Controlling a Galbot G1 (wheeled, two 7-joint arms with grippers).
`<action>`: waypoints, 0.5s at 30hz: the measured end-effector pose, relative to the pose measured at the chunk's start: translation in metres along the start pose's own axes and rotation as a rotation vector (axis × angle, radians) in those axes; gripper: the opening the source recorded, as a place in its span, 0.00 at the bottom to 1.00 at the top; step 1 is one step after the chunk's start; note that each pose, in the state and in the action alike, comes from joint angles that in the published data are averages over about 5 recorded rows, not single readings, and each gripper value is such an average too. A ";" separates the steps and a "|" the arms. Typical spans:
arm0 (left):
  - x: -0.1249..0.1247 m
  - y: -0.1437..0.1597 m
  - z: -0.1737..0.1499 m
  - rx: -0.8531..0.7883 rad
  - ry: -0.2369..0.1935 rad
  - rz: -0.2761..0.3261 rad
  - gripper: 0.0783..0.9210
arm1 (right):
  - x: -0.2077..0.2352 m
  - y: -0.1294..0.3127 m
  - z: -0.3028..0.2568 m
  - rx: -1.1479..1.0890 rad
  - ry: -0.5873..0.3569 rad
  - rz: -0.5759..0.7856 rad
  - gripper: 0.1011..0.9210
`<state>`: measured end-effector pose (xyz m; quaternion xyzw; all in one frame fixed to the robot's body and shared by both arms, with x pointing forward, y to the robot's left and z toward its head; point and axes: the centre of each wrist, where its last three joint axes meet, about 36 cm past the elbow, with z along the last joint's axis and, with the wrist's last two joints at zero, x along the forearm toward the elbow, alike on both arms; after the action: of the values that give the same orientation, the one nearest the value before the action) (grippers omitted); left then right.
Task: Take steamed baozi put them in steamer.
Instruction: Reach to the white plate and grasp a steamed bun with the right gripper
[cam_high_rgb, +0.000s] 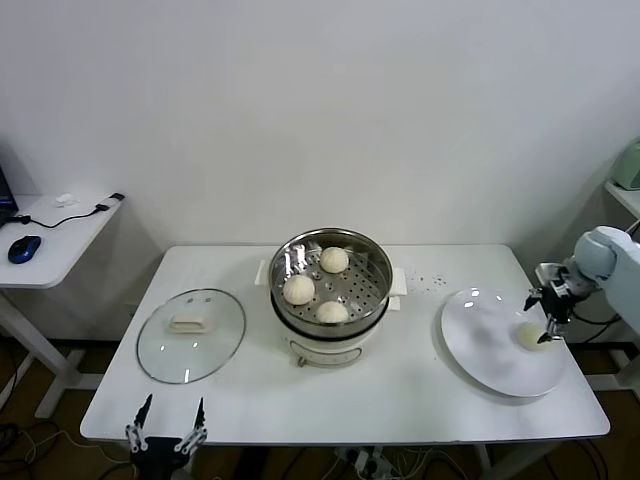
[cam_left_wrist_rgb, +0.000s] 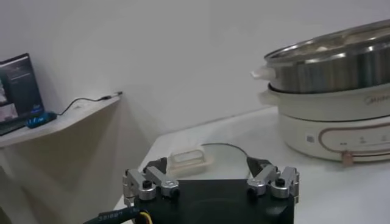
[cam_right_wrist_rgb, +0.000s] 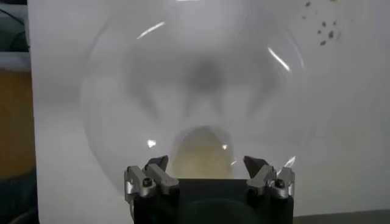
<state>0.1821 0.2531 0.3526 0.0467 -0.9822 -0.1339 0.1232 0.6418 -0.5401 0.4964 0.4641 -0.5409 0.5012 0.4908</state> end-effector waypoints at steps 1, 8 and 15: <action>0.000 0.000 0.000 -0.001 0.001 -0.001 0.88 | -0.003 0.000 0.001 -0.002 0.003 -0.001 0.88; 0.000 0.001 0.002 -0.004 0.006 -0.004 0.88 | -0.019 -0.002 0.004 -0.014 0.016 -0.004 0.88; 0.001 0.002 0.003 -0.005 0.008 -0.007 0.88 | -0.036 -0.004 0.001 -0.016 0.025 -0.022 0.88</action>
<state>0.1801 0.2551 0.3506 0.0503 -0.9811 -0.1367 0.1270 0.6487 -0.5411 0.4610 0.4597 -0.5334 0.4972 0.5069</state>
